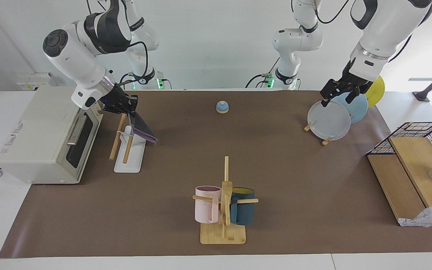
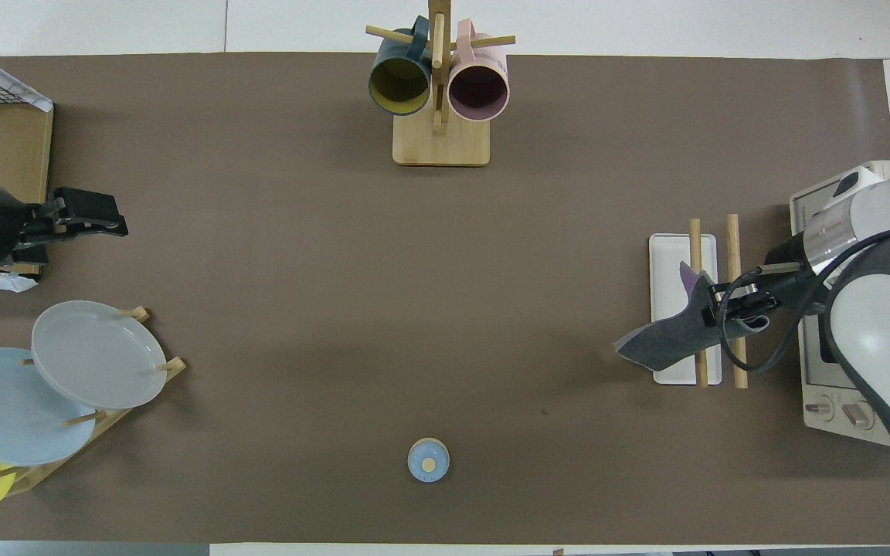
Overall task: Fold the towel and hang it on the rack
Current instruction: 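Drape the towel over the wooden rack posts with the right gripper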
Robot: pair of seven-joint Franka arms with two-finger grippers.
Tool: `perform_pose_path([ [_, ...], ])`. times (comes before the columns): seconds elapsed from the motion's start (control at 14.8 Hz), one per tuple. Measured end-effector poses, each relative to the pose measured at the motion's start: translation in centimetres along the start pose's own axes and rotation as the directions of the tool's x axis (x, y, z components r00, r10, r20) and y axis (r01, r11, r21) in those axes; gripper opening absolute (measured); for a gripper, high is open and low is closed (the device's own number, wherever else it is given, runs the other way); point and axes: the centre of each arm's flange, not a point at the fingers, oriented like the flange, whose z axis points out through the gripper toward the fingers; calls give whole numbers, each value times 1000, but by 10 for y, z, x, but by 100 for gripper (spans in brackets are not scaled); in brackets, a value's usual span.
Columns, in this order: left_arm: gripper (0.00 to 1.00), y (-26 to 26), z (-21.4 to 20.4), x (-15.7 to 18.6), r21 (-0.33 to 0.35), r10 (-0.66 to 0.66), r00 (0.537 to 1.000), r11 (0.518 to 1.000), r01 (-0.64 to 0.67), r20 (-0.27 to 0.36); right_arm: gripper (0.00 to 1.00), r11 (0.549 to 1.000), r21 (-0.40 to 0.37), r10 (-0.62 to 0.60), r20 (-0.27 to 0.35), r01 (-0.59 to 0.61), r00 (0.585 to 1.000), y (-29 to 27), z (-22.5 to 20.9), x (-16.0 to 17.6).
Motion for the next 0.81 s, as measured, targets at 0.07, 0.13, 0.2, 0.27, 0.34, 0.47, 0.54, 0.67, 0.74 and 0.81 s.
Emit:
perform_pose_path([
  [0.07,100,1,6,1,3,23,1000,1000,-23,21,2,999,-3,36,0,-36,999,-21,5,-1],
  [0.13,100,2,12,4,4,53,998,999,-53,34,2,998,-10,69,1,-69,998,-46,10,-4],
  [0.2,100,1,19,8,3,82,996,997,-82,44,2,996,-16,87,3,-87,996,-67,15,-8],
  [0.27,100,0,26,13,2,102,994,995,-103,48,2,995,-20,93,4,-93,996,-78,17,-11],
  [0.34,100,-1,31,17,0,113,992,994,-113,47,2,996,-20,89,1,-89,996,-74,16,-10],
  [0.47,100,-2,33,21,-1,118,992,993,-118,47,2,999,-8,34,-11,-34,999,-30,8,-3],
  [0.54,100,-3,31,22,-2,117,992,993,-117,41,2,1000,-2,-3,-27,3,1000,-1,7,1],
  [0.67,100,-4,25,23,-2,115,993,993,-115,30,2,997,-3,-76,-77,76,994,50,12,6],
  [0.74,100,-5,25,23,-2,114,993,994,-114,29,2,994,-7,-107,-89,107,990,66,15,6],
  [0.81,100,-5,25,23,-2,113,993,994,-113,29,2,991,-10,-131,-93,131,987,77,16,5],
])
